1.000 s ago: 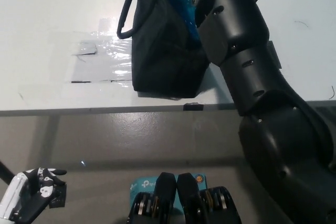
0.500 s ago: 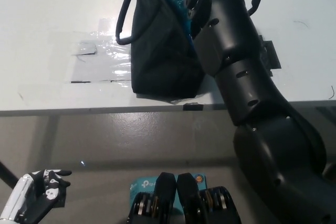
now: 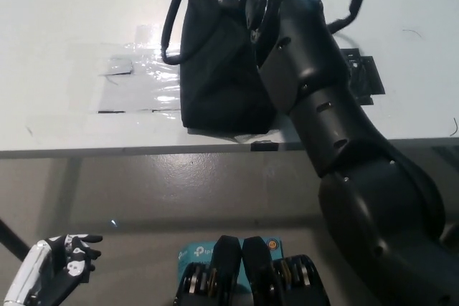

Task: The robot uses its right hand to pick up a stack of plates kept in the middle of the desk and put it inside a bag kept next to it

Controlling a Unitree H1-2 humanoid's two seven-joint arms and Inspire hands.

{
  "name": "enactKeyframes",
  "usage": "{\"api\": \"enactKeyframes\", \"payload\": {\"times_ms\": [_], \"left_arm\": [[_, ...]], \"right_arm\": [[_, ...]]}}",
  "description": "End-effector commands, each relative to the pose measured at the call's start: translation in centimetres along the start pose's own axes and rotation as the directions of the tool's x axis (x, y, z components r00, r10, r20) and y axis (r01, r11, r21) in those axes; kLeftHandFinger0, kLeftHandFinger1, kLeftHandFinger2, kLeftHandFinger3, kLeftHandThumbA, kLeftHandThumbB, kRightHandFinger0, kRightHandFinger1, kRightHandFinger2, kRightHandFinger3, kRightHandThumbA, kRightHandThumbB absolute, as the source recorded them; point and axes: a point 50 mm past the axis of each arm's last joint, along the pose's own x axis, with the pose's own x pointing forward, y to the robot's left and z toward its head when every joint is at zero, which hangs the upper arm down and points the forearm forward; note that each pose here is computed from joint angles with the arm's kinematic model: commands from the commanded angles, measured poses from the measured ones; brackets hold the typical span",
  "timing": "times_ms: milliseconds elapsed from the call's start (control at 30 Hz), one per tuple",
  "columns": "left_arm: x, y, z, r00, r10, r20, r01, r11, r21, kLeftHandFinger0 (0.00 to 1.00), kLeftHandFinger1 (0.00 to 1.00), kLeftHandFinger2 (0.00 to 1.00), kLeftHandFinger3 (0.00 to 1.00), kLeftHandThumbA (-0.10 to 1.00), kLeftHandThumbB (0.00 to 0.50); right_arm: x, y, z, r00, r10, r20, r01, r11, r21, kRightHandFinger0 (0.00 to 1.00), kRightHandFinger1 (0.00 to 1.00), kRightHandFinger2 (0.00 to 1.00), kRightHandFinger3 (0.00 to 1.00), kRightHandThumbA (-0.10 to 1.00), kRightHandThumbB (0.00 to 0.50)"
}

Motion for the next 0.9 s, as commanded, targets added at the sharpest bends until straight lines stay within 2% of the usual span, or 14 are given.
{"api": "enactKeyframes", "payload": {"times_ms": [0, 33, 67, 167, 267, 367, 400, 567, 600, 867], "left_arm": [[-0.3, 0.5, 0.7, 0.999, -0.023, 0.044, 0.02, 0.999, 0.05, 0.52, 0.59, 0.66, 0.68, -0.1, 0.45], [-0.3, 0.5, 0.7, 0.999, -0.023, 0.044, 0.02, 0.999, 0.05, 0.52, 0.59, 0.66, 0.68, -0.1, 0.449], [-0.6, 0.4, 0.5, 0.999, -0.012, 0.034, 0.01, 0.999, 0.049, 0.51, 0.57, 0.63, 0.63, -0.1, 0.421], [-0.6, 0.4, 0.5, 0.999, -0.011, 0.033, 0.009, 0.999, 0.046, 0.51, 0.56, 0.63, 0.62, -0.1, 0.42], [-0.9, 0.4, 0.3, 1.0, -0.009, 0.007, 0.009, 0.998, 0.06, 0.5, 0.55, 0.61, 0.59, -0.1, 0.404], [-0.9, 0.4, 0.3, 1.0, -0.009, 0.007, 0.009, 0.998, 0.061, 0.5, 0.55, 0.61, 0.58, -0.1, 0.403], [-1.0, 0.4, 0.1, 1.0, -0.014, 0.005, 0.013, 0.999, 0.048, 0.5, 0.56, 0.62, 0.57, -0.1, 0.406], [-1.0, 0.5, -0.1, 1.0, -0.014, 0.001, 0.014, 0.999, 0.043, 0.51, 0.57, 0.63, 0.56, -0.1, 0.41], [-0.9, 0.5, 0.0, 1.0, -0.017, 0.008, 0.017, 0.999, 0.051, 0.47, 0.55, 0.61, 0.54, -0.1, 0.418], [-0.9, 0.5, -0.1, 1.0, -0.018, 0.005, 0.018, 0.998, 0.052, 0.43, 0.53, 0.59, 0.53, -0.1, 0.415]], "right_arm": [[-0.3, -1.4, 0.7, 0.999, -0.048, 0.019, 0.047, 0.999, 0.025, 1.0, 1.0, 1.0, 1.0, 1.0, 0.5], [-0.3, -1.4, 0.7, 0.999, -0.048, 0.019, 0.048, 0.999, 0.026, 1.0, 1.0, 1.0, 1.0, 1.0, 0.5], [-0.7, -4.5, 1.8, 0.993, -0.114, 0.043, 0.113, 0.993, 0.023, 1.0, 1.0, 1.0, 1.0, 1.0, 0.5], [-0.8, -5.0, 2.0, 0.991, -0.126, 0.048, 0.125, 0.992, 0.026, 1.0, 1.0, 1.0, 1.0, 1.0, 0.5], [-2.1, -9.3, 3.3, 0.978, -0.191, 0.085, 0.186, 0.981, 0.056, 1.0, 1.0, 1.0, 1.0, 1.0, 0.5], [-2.1, -9.3, 3.3, 0.978, -0.19, 0.085, 0.186, 0.981, 0.056, 1.0, 1.0, 1.0, 1.0, 1.0, 0.5], [-2.9, -12.6, 4.3, 0.967, -0.23, 0.106, 0.223, 0.972, 0.075, 1.0, 1.0, 1.0, 1.0, 1.0, 0.5], [-3.1, -13.5, 4.6, 0.965, -0.236, 0.111, 0.229, 0.97, 0.079, 1.0, 1.0, 1.0, 1.0, 1.0, 0.5], [-3.9, -15.5, 5.1, 0.957, -0.261, 0.127, 0.251, 0.964, 0.088, 1.0, 1.0, 1.0, 1.0, 1.0, 0.5], [-4.8, -16.9, 5.5, 0.942, -0.299, 0.153, 0.287, 0.953, 0.096, 1.0, 1.0, 1.0, 1.0, 1.0, 0.5]]}}
